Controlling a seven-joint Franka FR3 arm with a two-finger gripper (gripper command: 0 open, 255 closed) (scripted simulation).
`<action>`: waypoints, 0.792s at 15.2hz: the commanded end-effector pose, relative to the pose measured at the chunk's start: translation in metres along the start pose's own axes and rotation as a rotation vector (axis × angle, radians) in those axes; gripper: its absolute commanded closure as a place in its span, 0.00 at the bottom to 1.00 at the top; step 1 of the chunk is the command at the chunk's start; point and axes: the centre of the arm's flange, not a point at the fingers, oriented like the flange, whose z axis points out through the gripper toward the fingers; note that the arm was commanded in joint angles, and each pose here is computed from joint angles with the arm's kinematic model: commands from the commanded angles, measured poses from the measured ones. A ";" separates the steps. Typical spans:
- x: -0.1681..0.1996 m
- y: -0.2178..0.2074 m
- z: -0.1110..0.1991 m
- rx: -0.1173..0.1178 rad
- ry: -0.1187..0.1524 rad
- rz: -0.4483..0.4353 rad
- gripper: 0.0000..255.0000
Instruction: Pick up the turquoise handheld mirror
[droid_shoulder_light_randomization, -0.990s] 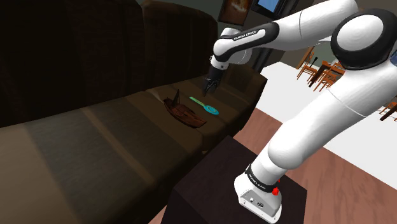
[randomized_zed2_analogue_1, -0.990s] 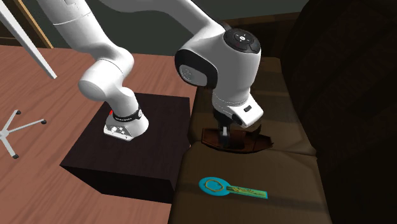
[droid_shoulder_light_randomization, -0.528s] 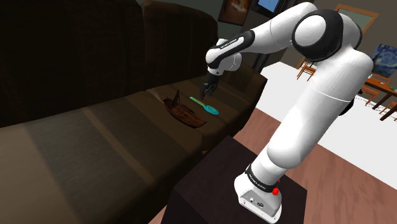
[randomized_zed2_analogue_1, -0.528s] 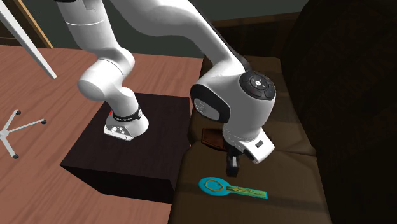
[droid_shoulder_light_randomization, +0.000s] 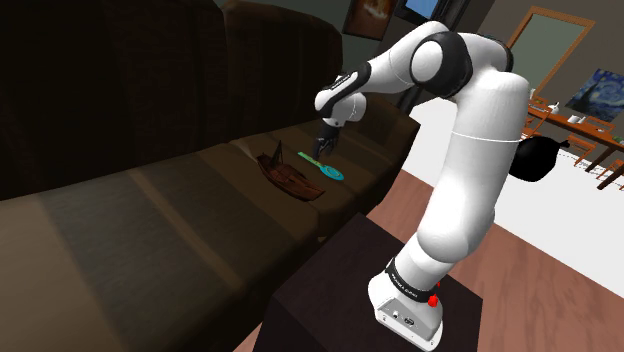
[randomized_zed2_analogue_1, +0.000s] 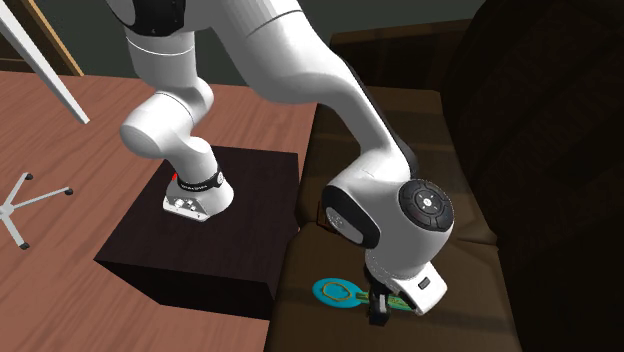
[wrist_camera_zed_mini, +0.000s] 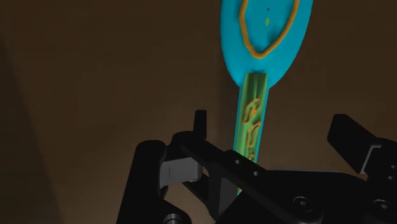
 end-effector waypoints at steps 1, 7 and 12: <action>0.000 0.002 0.010 -0.002 0.000 0.000 0.00; 0.000 0.003 0.040 -0.002 0.000 0.000 0.00; 0.000 0.003 0.039 -0.002 0.000 0.000 1.00</action>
